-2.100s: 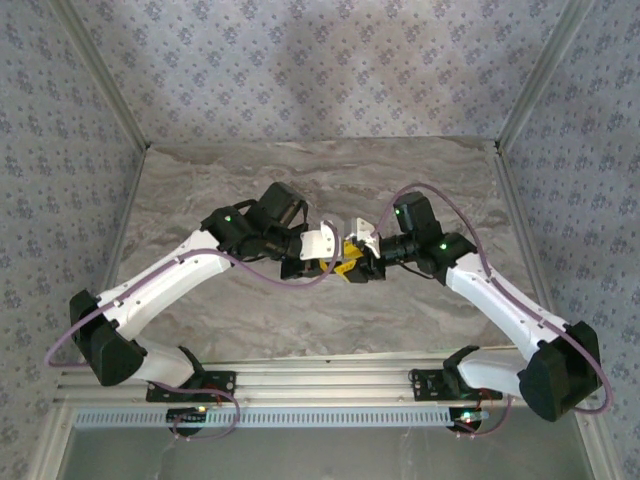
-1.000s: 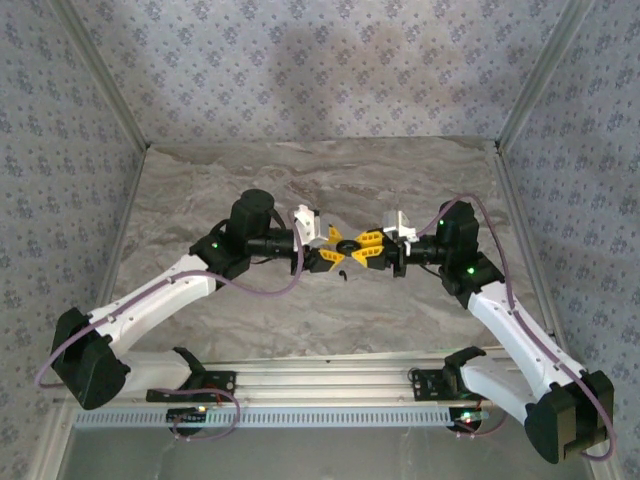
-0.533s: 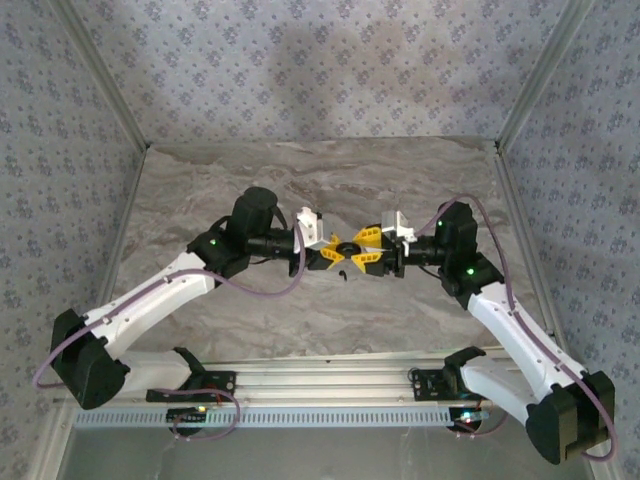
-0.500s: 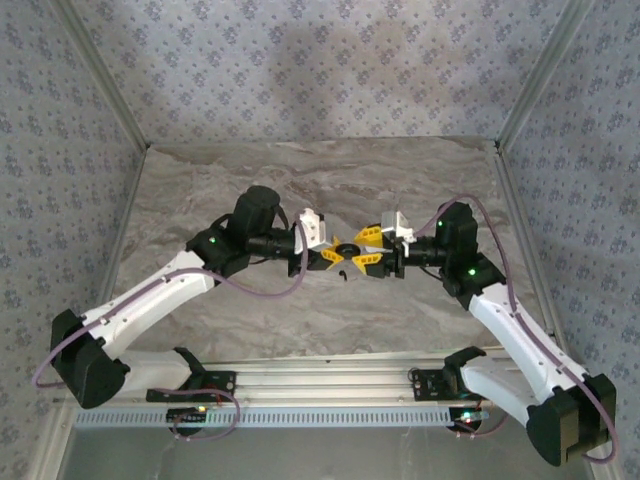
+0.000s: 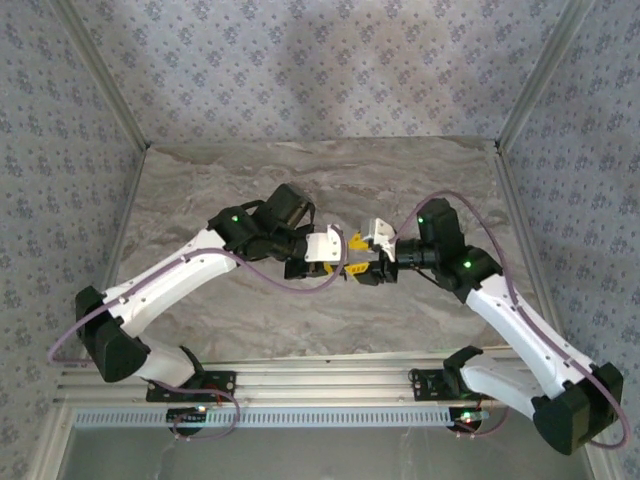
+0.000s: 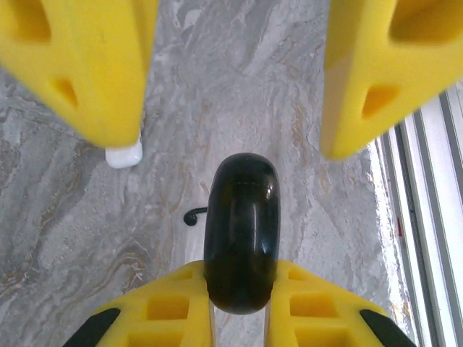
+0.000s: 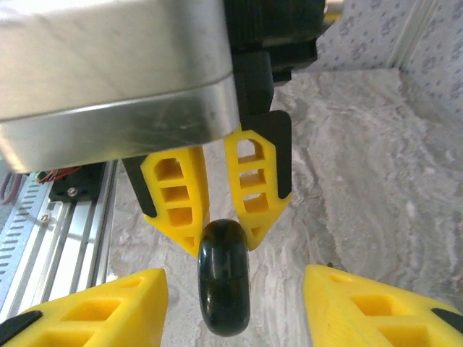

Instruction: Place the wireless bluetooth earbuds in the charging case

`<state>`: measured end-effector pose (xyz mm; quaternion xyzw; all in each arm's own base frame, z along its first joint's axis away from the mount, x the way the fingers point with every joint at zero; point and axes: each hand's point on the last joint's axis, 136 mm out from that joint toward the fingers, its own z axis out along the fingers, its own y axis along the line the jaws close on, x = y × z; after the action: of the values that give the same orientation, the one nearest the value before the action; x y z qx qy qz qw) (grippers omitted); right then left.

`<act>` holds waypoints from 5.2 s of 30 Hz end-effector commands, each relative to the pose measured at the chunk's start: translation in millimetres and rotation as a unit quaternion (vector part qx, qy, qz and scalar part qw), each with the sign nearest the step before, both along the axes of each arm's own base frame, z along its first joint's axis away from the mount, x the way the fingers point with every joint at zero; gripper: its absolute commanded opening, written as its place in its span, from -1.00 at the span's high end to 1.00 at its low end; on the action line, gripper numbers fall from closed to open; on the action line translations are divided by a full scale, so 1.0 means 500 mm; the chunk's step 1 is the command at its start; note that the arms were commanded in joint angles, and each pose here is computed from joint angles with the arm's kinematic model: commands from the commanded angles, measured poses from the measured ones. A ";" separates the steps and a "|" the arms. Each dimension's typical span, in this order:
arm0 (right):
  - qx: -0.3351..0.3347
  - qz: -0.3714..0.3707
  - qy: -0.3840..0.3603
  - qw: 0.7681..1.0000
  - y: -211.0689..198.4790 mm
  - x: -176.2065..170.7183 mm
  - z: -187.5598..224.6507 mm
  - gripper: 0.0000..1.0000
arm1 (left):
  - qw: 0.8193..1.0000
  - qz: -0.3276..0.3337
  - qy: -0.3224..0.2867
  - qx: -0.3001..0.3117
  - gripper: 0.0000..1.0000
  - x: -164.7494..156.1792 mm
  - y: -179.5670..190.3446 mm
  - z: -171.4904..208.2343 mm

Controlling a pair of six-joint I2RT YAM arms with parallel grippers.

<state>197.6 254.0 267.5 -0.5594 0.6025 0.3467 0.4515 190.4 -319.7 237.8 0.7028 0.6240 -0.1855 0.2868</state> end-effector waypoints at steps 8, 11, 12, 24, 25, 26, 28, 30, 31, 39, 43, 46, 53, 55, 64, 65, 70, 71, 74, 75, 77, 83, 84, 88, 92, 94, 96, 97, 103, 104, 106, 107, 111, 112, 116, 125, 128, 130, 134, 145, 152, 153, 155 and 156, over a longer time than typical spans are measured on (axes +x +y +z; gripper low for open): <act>-0.008 0.039 0.006 0.999 0.032 -0.003 -0.014 -0.02 | 1.000 -0.006 0.004 -0.004 0.63 -0.009 -0.006 0.024; -0.011 0.039 0.008 0.999 0.034 0.000 -0.019 0.06 | 1.000 -0.006 0.006 -0.008 0.62 -0.010 -0.008 0.026; -0.011 0.040 0.009 0.999 0.034 0.000 -0.021 0.11 | 1.000 -0.006 0.006 -0.009 0.62 -0.010 -0.009 0.028; 0.045 0.030 -0.008 0.998 0.001 -0.001 0.010 0.69 | 0.994 0.017 0.012 -0.103 0.02 0.011 -0.024 0.059; 0.063 0.026 -0.012 0.998 -0.006 -0.001 0.020 0.69 | 0.991 0.015 0.014 -0.132 0.01 0.012 -0.026 0.072; 0.077 0.021 -0.015 0.997 -0.014 0.000 0.028 0.69 | 0.987 0.015 0.016 -0.158 0.00 0.014 -0.026 0.083; 0.102 0.016 -0.021 0.994 -0.026 0.001 0.045 0.69 | 0.978 0.012 0.019 -0.205 -0.02 0.013 -0.027 0.102; 0.118 0.015 -0.026 0.993 -0.033 -0.001 0.059 0.68 | 0.971 0.007 0.023 -0.239 -0.02 0.010 -0.028 0.114; 0.122 0.017 -0.026 0.992 -0.034 -0.003 0.063 0.68 | 0.967 0.007 0.023 -0.252 -0.02 0.012 -0.029 0.120; 0.142 0.034 -0.028 0.989 -0.033 -0.014 0.081 0.66 | 0.957 -0.010 0.037 -0.286 -0.01 0.004 -0.039 0.134; 0.142 0.037 -0.028 0.989 -0.031 -0.015 0.081 0.65 | 0.953 -0.017 0.038 -0.299 0.01 0.001 -0.043 0.145; 0.142 0.037 -0.026 0.989 -0.030 -0.014 0.080 0.65 | 0.951 -0.023 0.044 -0.306 0.08 -0.002 -0.047 0.151; 0.142 0.036 -0.028 0.989 -0.026 -0.012 0.083 0.65 | 0.950 -0.027 0.051 -0.306 0.33 -0.006 -0.049 0.149; 0.142 0.036 -0.028 0.989 -0.024 -0.011 0.083 0.65 | 0.950 -0.029 0.052 -0.306 0.41 -0.007 -0.050 0.150; 0.106 0.003 -0.023 0.994 -0.031 0.002 0.066 0.20 | 0.976 -0.003 0.016 -0.218 0.61 0.006 -0.019 0.112; 0.089 -0.008 -0.026 0.996 -0.036 0.003 0.060 0.15 | 0.981 0.002 0.008 -0.193 0.61 0.009 -0.010 0.100; 0.023 -0.031 -0.024 0.999 -0.050 0.006 0.041 0.05 | 0.997 0.011 -0.019 -0.080 0.61 0.013 0.028 0.052; 0.021 -0.031 -0.024 0.999 -0.047 0.007 0.043 0.04 | 0.997 0.011 -0.022 -0.068 0.61 0.012 0.030 0.048; 0.015 -0.023 -0.030 0.999 -0.032 0.005 0.043 0.02 | 0.998 0.010 -0.027 -0.059 0.62 0.014 0.026 0.048; 0.010 -0.020 -0.031 0.999 -0.027 0.006 0.040 0.01 | 0.998 0.008 -0.026 -0.060 0.61 0.013 0.023 0.049; 0.000 -0.012 -0.031 0.999 -0.015 0.006 0.033 0.00 | 0.998 0.009 -0.024 -0.060 0.62 0.014 0.016 0.049; -0.009 0.010 -0.025 1.000 0.014 0.011 0.017 -0.01 | 0.998 0.005 -0.018 -0.058 0.62 0.011 0.007 0.049; -0.010 0.013 -0.024 1.000 0.019 0.012 0.015 -0.01 | 0.998 0.004 -0.017 -0.059 0.62 0.009 0.004 0.048; -0.019 0.023 -0.016 0.999 0.033 0.017 0.000 0.00 | 0.998 0.002 -0.013 -0.062 0.62 0.006 -0.001 0.049; -0.018 0.033 -0.009 0.999 0.043 0.017 -0.007 0.07 | 0.998 0.002 -0.010 -0.069 0.62 0.006 -0.005 0.052; -0.017 0.038 -0.006 0.999 0.045 0.016 -0.009 0.15 | 0.997 0.003 -0.011 -0.070 0.62 0.007 -0.006 0.054; -0.017 0.040 -0.003 0.999 0.046 0.015 -0.010 0.32 | 0.997 0.004 -0.010 -0.071 0.62 0.007 -0.007 0.054; -0.016 0.041 -0.004 0.999 0.046 0.013 -0.008 0.42 | 0.997 0.004 -0.010 -0.072 0.62 0.006 -0.007 0.055; 0.016 0.053 -0.010 0.998 0.030 0.001 0.011 0.75 | 0.995 0.020 -0.008 -0.098 0.26 0.018 -0.009 0.059; 0.029 0.052 -0.010 0.998 0.024 0.000 0.018 0.76 | 0.993 0.020 -0.006 -0.119 0.14 0.019 -0.010 0.067; 0.053 0.056 -0.008 0.997 0.012 -0.004 0.030 0.76 | 0.986 0.018 0.003 -0.164 0.08 0.019 -0.011 0.085; 0.065 0.058 -0.008 0.996 0.007 -0.006 0.038 0.75 | 0.982 0.015 0.004 -0.187 0.07 0.017 -0.011 0.095; 0.091 0.069 -0.002 0.993 -0.005 -0.013 0.056 0.74 | 0.970 -0.003 0.015 -0.241 0.06 0.006 -0.017 0.114; 0.093 0.072 -0.001 0.993 -0.005 -0.015 0.059 0.74 | 0.969 -0.008 0.019 -0.245 0.06 0.002 -0.019 0.115; 0.098 0.080 0.001 0.992 -0.004 -0.018 0.066 0.73 | 0.965 -0.021 0.033 -0.258 0.07 -0.006 -0.027 0.118; 0.100 0.083 0.003 0.992 0.000 -0.016 0.068 0.73 | 0.961 -0.031 0.045 -0.271 0.18 -0.014 -0.034 0.130; 0.101 0.081 0.003 0.992 0.002 -0.013 0.068 0.72 | 0.962 -0.033 0.047 -0.269 0.18 -0.016 -0.035 0.127; 0.102 0.080 0.002 0.992 0.002 -0.011 0.069 0.72 | 0.962 -0.033 0.050 -0.265 0.20 -0.016 -0.037 0.123; 0.103 0.081 0.003 0.991 0.005 -0.010 0.071 0.71 | 0.963 -0.035 0.051 -0.263 0.36 -0.017 -0.039 0.122; 0.100 0.030 0.006 0.995 -0.005 0.019 0.076 0.14 | 0.968 -0.030 0.044 -0.244 0.63 -0.017 -0.030 0.107; 0.107 -0.013 -0.010 0.994 -0.025 0.049 0.094 0.09 | 0.972 -0.034 0.045 -0.227 0.63 -0.022 -0.030 0.091; 0.110 -0.019 -0.013 0.994 -0.028 0.053 0.096 0.08 | 0.973 -0.034 0.045 -0.224 0.63 -0.021 -0.029 0.089; 0.112 -0.028 -0.016 0.993 -0.033 0.058 0.100 0.09 | 0.974 -0.035 0.046 -0.220 0.64 -0.023 -0.029 0.085; 0.111 -0.031 -0.015 0.993 -0.034 0.060 0.098 0.08 | 0.974 -0.035 0.046 -0.220 0.64 -0.023 -0.029 0.085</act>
<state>220.6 241.4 309.3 -0.5066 0.5658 0.4024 0.5111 186.8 -331.7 274.9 0.6208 0.5711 -0.3537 0.4042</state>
